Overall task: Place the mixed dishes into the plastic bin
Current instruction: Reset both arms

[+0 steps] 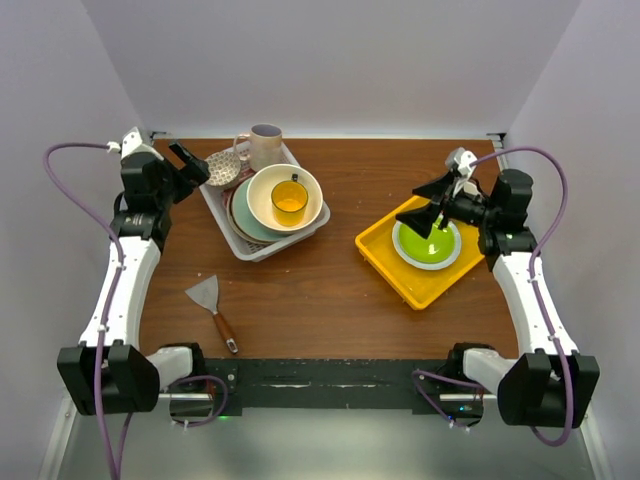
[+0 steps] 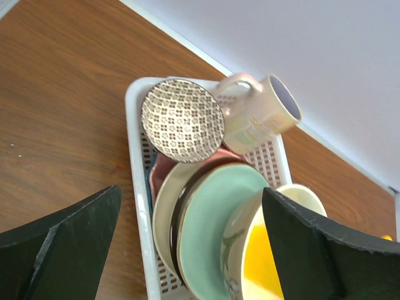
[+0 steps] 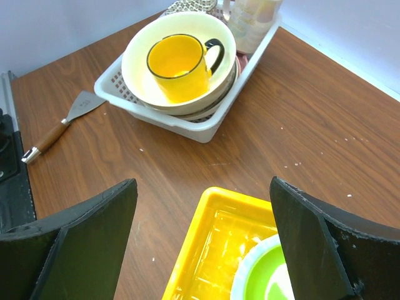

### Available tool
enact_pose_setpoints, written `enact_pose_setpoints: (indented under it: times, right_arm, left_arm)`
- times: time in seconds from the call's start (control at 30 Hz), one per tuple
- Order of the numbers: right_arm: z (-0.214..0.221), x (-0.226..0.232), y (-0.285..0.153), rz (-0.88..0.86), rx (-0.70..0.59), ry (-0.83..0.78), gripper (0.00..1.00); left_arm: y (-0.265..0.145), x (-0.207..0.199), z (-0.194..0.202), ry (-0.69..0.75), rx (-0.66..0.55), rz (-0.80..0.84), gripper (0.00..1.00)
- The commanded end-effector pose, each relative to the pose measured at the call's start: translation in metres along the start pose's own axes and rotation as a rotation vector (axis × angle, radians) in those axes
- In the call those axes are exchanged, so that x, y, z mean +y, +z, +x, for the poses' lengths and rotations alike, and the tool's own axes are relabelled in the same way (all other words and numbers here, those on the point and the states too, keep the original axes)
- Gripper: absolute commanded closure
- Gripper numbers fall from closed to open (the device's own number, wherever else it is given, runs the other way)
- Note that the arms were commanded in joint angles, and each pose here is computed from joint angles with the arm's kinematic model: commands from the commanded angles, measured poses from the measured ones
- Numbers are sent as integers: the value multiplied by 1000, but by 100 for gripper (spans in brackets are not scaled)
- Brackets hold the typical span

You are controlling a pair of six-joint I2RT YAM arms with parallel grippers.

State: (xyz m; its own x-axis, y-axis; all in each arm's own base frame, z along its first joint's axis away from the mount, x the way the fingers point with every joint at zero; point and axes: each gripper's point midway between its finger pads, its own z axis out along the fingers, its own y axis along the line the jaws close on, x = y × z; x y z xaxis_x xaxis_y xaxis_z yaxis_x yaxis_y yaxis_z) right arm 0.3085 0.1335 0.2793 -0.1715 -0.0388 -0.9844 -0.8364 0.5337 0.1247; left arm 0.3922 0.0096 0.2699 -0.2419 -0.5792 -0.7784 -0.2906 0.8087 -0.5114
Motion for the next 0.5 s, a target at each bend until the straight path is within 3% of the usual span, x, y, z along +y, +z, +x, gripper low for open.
enact_pose_setpoints:
  times: [0.0, 0.23, 0.47]
  right_arm:
    - [-22, -4, -8, 47, -32, -67, 9]
    - [-23, -10, -14, 91, -31, -66, 6]
    - [-24, -12, -17, 118, -18, -63, 2]
  left_arm:
    - [-22, -22, -4, 110, -27, 166, 0]
    - [-63, -62, 14, 255, -25, 489, 0]
    - [-79, -65, 36, 312, -12, 596, 0]
